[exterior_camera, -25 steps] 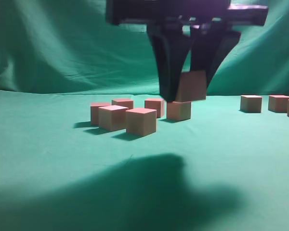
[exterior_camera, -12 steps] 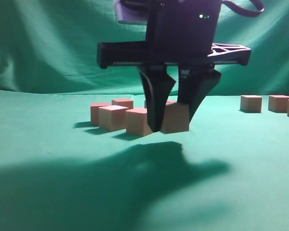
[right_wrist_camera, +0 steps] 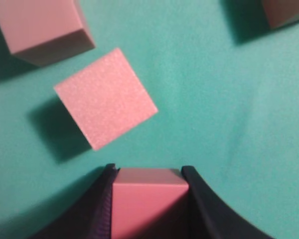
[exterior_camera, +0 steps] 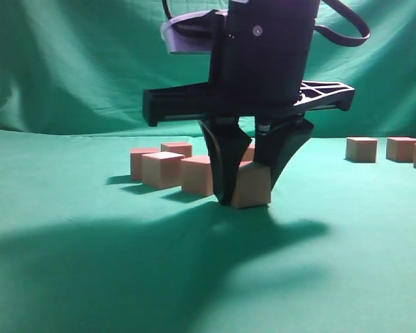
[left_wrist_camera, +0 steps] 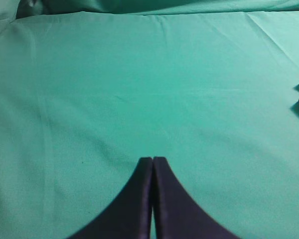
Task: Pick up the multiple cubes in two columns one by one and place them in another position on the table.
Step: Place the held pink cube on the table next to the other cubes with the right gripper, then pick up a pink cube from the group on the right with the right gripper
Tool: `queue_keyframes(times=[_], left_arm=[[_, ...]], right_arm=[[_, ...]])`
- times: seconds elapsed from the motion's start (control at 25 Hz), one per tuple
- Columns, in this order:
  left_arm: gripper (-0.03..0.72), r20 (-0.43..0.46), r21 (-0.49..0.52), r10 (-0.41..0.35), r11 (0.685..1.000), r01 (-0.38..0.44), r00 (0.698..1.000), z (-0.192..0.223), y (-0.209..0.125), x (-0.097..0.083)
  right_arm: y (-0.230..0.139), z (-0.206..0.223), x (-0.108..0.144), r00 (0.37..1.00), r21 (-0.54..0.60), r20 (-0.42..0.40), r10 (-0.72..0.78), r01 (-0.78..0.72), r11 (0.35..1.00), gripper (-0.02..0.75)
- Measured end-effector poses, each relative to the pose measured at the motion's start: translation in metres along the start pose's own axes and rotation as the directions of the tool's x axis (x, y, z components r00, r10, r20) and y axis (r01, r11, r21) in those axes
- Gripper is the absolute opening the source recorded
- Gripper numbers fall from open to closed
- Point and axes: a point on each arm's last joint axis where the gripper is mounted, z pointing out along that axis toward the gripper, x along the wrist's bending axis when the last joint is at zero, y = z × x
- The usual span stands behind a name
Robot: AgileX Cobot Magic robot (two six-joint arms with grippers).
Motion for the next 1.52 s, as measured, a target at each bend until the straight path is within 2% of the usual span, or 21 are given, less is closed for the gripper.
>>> queue_keyframes(times=[0.4, 0.44, 0.72, 0.88, 0.92, 1.16, 1.24, 1.28, 1.32, 1.52], left_arm=[[0.000, 0.000, 0.000, 0.000, 1.000, 0.000, 1.000, 0.000, 0.000, 0.000], [0.000, 0.000, 0.000, 0.000, 1.000, 0.000, 1.000, 0.000, 0.000, 0.000], [0.000, 0.000, 0.000, 0.000, 1.000, 0.000, 1.000, 0.000, 0.000, 0.000], [0.000, 0.000, 0.000, 0.000, 1.000, 0.000, 1.000, 0.000, 0.000, 0.000], [0.000, 0.000, 0.000, 0.000, 1.000, 0.000, 1.000, 0.000, 0.000, 0.000], [0.000, 0.000, 0.000, 0.000, 1.000, 0.000, 1.000, 0.000, 0.000, 0.000], [0.000, 0.000, 0.000, 0.000, 1.000, 0.000, 1.000, 0.000, 0.000, 0.000], [0.000, 0.000, 0.000, 0.000, 1.000, 0.000, 1.000, 0.000, 0.000, 0.000], [0.000, 0.000, 0.000, 0.000, 1.000, 0.000, 1.000, 0.000, 0.000, 0.000], [0.000, 0.000, 0.000, 0.000, 1.000, 0.000, 1.000, 0.000, 0.000, 0.000]], right_arm=[[0.002, 0.002, 0.002, 1.000, -0.022, -0.015, 0.000, 0.000, 1.000, 0.259], [0.002, 0.002, 0.002, 1.000, -0.022, -0.015, 0.000, 0.000, 1.000, 0.331], [0.001, 0.000, 0.002, 1.000, -0.009, -0.019, 0.024, -0.024, 1.000, 0.617], [0.002, -0.018, -0.004, 0.999, -0.015, -0.007, 0.036, -0.036, 0.999, 0.613], [0.003, -0.026, -0.005, 0.999, -0.025, -0.008, 0.036, -0.036, 0.999, 0.655], [0.006, -0.096, -0.031, 0.998, -0.154, 0.052, 0.019, -0.011, 0.988, 0.639], [0.002, -0.123, -0.045, 0.995, -0.182, 0.092, 0.039, -0.022, 0.983, 0.639], [0.000, -0.135, -0.052, 0.992, -0.190, 0.109, 0.058, -0.037, 0.981, 0.589], [-0.001, -0.146, -0.061, 0.989, -0.201, 0.122, 0.084, -0.058, 0.978, 0.579], [-0.006, -0.180, -0.113, 0.957, -0.236, 0.192, 0.219, -0.171, 0.957, 0.587]])
